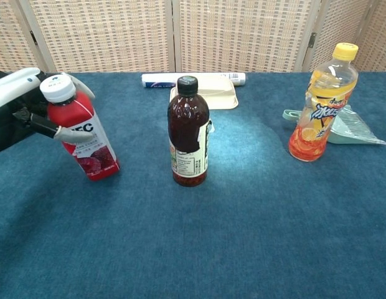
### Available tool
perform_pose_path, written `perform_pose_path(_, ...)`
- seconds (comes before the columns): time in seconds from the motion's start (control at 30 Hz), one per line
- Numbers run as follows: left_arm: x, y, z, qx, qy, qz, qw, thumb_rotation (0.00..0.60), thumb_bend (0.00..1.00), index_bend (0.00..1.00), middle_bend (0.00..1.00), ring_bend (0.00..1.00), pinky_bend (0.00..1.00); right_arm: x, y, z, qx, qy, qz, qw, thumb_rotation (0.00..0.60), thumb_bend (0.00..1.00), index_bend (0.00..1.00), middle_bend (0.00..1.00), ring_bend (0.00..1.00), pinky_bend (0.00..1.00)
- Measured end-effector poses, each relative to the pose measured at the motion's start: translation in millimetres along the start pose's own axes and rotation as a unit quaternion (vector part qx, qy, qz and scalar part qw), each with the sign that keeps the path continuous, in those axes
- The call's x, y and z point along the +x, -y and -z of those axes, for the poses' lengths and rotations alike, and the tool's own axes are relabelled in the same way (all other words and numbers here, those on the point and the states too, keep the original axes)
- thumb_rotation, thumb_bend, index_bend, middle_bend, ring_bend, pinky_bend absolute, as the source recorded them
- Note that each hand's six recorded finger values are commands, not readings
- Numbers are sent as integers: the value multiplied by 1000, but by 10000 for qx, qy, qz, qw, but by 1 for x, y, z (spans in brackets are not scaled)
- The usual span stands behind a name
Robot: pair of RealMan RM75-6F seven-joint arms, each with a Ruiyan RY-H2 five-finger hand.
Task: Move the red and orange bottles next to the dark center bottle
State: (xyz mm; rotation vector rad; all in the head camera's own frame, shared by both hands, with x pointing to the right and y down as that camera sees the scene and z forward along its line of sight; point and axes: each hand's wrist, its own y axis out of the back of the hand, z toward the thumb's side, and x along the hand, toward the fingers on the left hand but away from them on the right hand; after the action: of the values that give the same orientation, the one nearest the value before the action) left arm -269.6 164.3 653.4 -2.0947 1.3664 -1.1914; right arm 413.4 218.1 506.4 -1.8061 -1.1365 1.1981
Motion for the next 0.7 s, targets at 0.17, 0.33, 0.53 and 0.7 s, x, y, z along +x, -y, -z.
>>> perform_pose_path(0.17,6,2,-8,45,45,14,10000,600,56,586,594,371,271,0,-2,0,-19,0,31,10000,600,200,332,279,209,411)
perform_pose_path(0.33,9,7,-15,110,64,86,9999,600,56,584,594,371,271,0,-4,1,-34,0,49,10000,600,200,333,279,209,411)
perform_pose_path(0.53,12,17,-21,243,83,185,9995,600,56,581,594,371,271,0,-5,1,-44,10,37,10000,600,201,333,279,209,411)
perform_pose_path(0.7,15,23,-22,341,46,248,9991,600,56,573,594,370,271,1,-7,2,-64,15,67,10000,600,201,333,279,209,411)
